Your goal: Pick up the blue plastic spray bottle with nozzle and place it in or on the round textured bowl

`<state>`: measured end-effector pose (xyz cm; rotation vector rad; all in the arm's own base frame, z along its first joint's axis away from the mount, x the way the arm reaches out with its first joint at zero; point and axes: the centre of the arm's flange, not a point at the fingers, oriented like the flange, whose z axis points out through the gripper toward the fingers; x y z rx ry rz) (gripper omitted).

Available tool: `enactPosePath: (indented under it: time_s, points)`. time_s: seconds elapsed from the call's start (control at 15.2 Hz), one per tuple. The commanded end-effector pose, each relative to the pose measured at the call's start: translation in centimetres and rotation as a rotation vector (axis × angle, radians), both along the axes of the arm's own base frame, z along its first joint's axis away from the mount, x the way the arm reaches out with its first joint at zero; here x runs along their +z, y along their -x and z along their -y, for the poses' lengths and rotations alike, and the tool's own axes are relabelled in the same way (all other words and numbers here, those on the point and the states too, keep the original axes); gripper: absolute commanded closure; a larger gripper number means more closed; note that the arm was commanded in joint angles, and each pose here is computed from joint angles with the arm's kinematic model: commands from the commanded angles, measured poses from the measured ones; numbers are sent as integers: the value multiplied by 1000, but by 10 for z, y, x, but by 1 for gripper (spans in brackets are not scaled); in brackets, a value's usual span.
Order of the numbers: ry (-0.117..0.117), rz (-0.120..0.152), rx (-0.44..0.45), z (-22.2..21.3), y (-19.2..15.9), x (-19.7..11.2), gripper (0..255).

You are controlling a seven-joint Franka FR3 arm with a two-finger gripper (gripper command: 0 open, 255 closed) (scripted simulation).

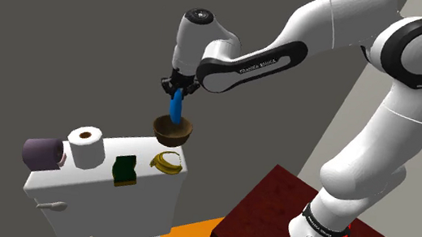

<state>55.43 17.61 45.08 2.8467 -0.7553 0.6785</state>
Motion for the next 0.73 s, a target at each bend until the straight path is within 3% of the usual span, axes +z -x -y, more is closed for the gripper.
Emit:
enactPosePath:
  time_s: [0.0, 0.66]
  points:
    - [0, 0, 1, 1, 1, -10, 255]
    - [0, 0, 1, 1, 1, -50, 255]
